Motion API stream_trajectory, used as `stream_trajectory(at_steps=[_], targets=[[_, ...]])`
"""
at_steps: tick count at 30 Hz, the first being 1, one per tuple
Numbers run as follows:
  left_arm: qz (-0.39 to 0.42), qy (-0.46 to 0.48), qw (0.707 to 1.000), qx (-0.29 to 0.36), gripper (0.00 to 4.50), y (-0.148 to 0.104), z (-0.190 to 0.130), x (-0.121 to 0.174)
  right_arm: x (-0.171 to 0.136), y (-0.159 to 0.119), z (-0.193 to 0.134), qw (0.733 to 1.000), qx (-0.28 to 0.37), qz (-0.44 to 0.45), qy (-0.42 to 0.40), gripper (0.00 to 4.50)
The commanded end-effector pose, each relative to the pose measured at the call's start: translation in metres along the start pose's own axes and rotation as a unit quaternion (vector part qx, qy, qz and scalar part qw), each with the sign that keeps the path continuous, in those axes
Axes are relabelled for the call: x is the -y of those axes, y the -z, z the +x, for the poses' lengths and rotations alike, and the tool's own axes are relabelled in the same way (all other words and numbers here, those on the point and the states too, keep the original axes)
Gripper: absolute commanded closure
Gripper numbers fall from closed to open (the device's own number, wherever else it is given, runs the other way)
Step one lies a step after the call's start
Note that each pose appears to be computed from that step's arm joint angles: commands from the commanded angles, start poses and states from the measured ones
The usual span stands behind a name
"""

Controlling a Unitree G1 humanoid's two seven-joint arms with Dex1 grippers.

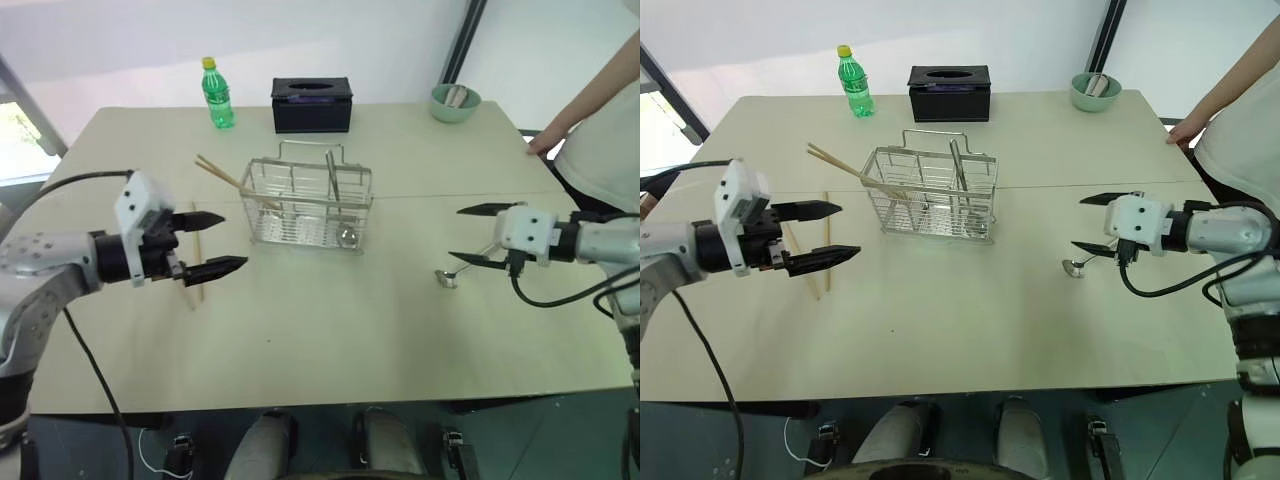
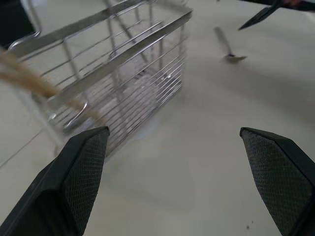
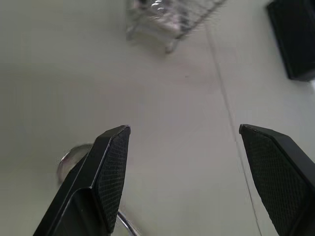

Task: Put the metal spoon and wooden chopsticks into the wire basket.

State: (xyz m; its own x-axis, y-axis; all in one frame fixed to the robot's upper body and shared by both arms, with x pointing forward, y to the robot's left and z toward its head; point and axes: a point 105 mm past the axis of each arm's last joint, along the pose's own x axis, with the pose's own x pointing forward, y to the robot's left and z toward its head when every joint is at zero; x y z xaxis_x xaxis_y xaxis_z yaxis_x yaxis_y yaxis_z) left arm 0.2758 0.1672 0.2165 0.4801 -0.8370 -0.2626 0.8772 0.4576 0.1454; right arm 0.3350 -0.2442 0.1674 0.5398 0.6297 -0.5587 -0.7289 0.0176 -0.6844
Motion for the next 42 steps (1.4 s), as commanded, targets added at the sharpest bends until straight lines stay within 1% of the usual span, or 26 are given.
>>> stream_trajectory(at_steps=[1, 5, 10, 16, 20, 24, 26, 27, 28, 30, 32, 33, 42], targets=[[0.016, 0.042, 0.999, 0.008, 0.02, -0.01, 0.012, 0.008, 0.006, 0.012, -0.003, 0.994, -0.052, -0.063, -0.074, 0.82], [0.025, 0.065, 0.998, 0.013, 0.02, -0.015, 0.024, 0.01, 0.008, 0.021, 0.002, 0.977, -0.1, -0.094, -0.165, 0.82], [0.029, 0.066, 0.997, 0.026, 0.02, -0.02, 0.036, 0.011, 0.012, 0.021, 0.019, 0.96, -0.129, -0.101, -0.226, 0.82], [0.027, 0.059, 0.997, 0.035, 0.02, -0.023, 0.038, 0.017, 0.003, 0.018, 0.041, 0.944, -0.137, -0.103, -0.281, 0.82], [0.024, 0.057, 0.997, 0.035, 0.02, -0.024, 0.034, 0.02, -0.001, 0.021, 0.041, 0.929, -0.158, -0.116, -0.313, 0.82], [0.018, 0.052, 0.998, 0.031, 0.02, -0.022, 0.031, 0.02, -0.004, 0.02, 0.05, 0.929, -0.154, -0.114, -0.315, 0.82], [0.014, 0.06, 0.998, 0.027, 0.0, -0.02, 0.03, 0.025, -0.009, 0.022, 0.05, 0.924, -0.157, -0.122, -0.328, 1.38], [0.014, 0.064, 0.998, 0.025, 0.0, -0.019, 0.03, 0.027, -0.011, 0.022, 0.051, 0.923, -0.155, -0.123, -0.33, 1.73], [0.015, 0.066, 0.997, 0.024, 0.0, -0.019, 0.029, 0.029, -0.012, 0.022, 0.052, 0.923, -0.152, -0.122, -0.332, 2.17], [0.016, 0.066, 0.997, 0.023, 0.0, -0.019, 0.028, 0.031, -0.014, 0.021, 0.053, 0.924, -0.147, -0.119, -0.332, 3.32], [0.016, 0.063, 0.998, 0.025, 0.0, -0.022, 0.028, 0.03, -0.015, 0.02, 0.055, 0.924, -0.143, -0.118, -0.334, 4.31], [0.017, 0.062, 0.998, 0.027, 0.0, -0.023, 0.029, 0.03, -0.016, 0.021, 0.055, 0.923, -0.143, -0.119, -0.337, 4.46], [0.021, 0.058, 0.997, 0.037, 0.0, -0.03, 0.031, 0.029, -0.022, 0.022, 0.053, 0.923, -0.135, -0.11, -0.343, 4.46]])
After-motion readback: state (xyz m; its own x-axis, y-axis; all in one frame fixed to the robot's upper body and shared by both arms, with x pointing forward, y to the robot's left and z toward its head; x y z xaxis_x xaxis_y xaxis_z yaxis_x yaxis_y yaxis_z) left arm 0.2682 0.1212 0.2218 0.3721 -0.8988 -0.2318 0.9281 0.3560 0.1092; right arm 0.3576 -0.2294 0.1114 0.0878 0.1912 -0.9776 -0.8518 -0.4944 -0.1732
